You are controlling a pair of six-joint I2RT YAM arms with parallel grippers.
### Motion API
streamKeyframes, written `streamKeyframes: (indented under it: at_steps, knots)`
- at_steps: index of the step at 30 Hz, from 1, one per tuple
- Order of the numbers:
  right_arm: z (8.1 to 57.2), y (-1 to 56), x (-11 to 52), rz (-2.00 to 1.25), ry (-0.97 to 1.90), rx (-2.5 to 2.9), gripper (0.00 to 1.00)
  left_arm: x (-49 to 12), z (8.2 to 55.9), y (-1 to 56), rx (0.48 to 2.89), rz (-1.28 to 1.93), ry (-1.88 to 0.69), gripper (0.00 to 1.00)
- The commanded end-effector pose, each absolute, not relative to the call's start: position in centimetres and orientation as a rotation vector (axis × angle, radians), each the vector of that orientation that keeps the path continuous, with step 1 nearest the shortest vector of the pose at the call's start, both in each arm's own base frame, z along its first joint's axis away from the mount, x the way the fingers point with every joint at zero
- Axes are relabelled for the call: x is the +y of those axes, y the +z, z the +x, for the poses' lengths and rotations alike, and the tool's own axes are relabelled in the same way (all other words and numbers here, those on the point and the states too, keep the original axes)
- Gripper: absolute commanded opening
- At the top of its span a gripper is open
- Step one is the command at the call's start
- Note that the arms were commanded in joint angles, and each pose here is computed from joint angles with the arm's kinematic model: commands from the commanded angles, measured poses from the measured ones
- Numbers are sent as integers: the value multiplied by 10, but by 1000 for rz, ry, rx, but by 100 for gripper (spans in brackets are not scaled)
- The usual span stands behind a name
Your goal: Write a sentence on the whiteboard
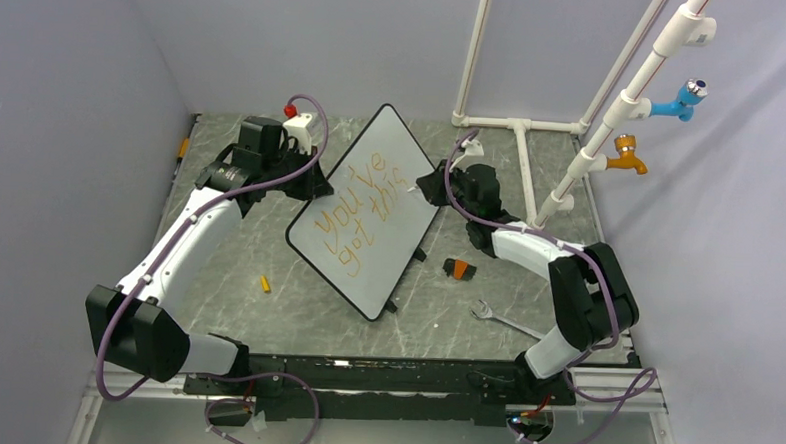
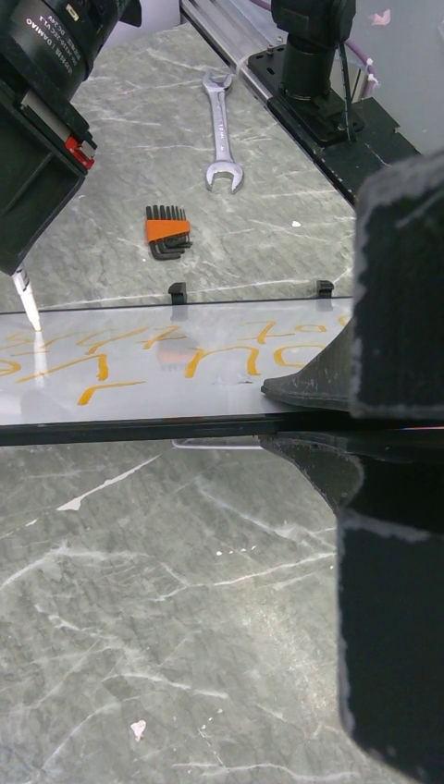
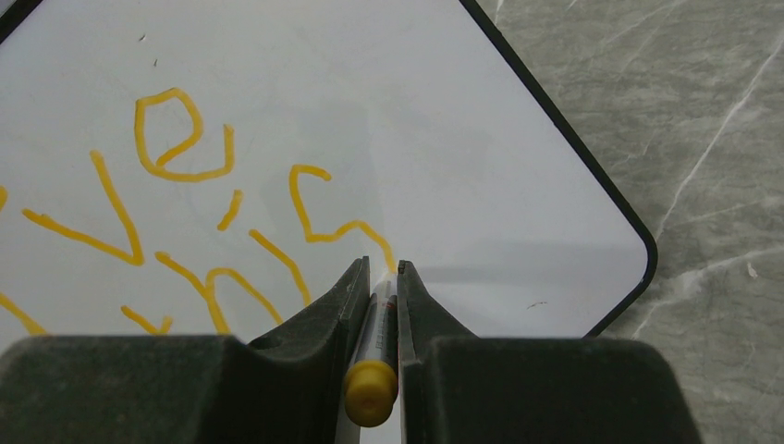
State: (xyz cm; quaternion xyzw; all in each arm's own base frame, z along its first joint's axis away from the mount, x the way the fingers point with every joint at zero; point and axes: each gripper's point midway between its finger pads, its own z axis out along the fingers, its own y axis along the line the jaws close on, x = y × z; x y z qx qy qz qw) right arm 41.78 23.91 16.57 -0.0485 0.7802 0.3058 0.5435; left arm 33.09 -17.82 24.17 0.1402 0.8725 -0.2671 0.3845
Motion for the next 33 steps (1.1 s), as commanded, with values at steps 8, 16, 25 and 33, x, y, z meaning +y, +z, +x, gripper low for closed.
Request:
streamKeyframes:
  at_steps: [8,16,25,33]
  knots:
    - [401,178,255,-169,802,1833,0,-153,344,237,2182,467,-442,0]
    - [398,189,260,-176,834,1814,0,-153,343,238,2178,470,-442,0]
    - [398,199,266,-183,851,1794,0,-154,343,238,2177,468,-444,0]
    - [396,214,259,-177,820,1760,0,-153,343,239,2175,471,-441,0]
